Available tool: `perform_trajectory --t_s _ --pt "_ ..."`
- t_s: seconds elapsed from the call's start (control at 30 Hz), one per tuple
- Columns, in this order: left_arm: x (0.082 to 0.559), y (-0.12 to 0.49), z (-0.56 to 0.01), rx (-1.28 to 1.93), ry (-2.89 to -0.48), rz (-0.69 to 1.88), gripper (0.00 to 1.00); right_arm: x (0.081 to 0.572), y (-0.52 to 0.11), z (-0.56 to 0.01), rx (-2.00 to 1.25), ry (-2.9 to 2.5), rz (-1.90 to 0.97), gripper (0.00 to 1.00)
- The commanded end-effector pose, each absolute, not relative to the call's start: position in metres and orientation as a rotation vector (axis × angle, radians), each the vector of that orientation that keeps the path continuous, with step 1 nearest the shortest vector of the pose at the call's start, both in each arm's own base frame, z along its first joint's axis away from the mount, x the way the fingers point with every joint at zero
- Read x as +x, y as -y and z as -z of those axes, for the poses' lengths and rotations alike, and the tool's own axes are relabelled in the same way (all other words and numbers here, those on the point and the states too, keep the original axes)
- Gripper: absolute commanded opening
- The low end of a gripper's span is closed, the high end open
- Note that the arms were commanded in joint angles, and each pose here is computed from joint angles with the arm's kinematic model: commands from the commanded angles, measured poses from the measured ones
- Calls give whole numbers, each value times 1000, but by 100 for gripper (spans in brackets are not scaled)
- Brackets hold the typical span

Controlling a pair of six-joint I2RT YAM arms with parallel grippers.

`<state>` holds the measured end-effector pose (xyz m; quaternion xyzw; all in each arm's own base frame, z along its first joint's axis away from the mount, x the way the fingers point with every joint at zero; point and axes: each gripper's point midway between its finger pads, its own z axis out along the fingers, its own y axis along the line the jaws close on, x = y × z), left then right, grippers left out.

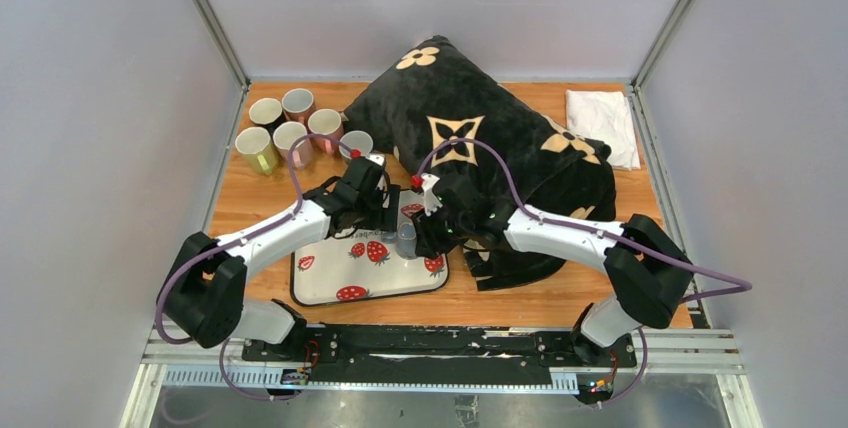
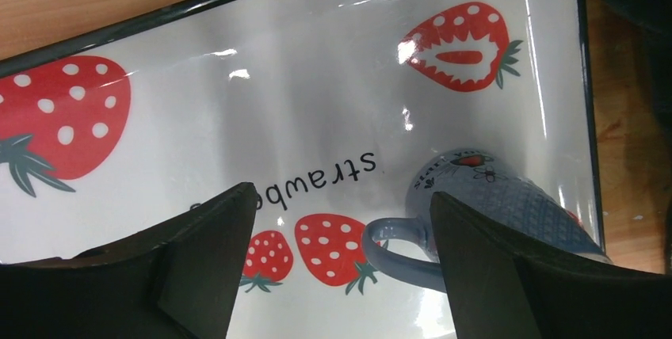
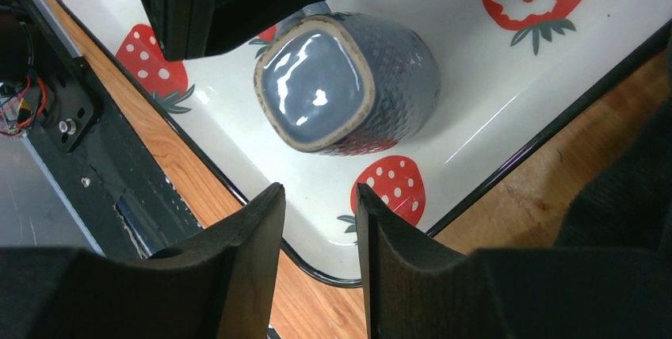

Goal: Turn the mug right side up
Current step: Turn over the cup on the tray.

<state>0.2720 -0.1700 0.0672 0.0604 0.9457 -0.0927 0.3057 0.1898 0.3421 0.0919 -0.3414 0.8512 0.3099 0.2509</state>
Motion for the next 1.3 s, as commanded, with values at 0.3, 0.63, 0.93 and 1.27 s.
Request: perform_trajectory --t_s 0.3,0.63,0.93,1.27 --pt "242 166 -57 227 -2546 263 86 227 -354 -94 -782 -2307 -701 45" --pt "220 180 -53 278 -2553 330 86 245 -382 -104 -825 -2262 -785 46" --pt "219 170 -65 247 -2510 296 86 245 -374 -102 -791 -2268 -792 46" --pt "233 168 -120 56 -2348 359 84 256 -327 -124 -534 -2217 -639 46"
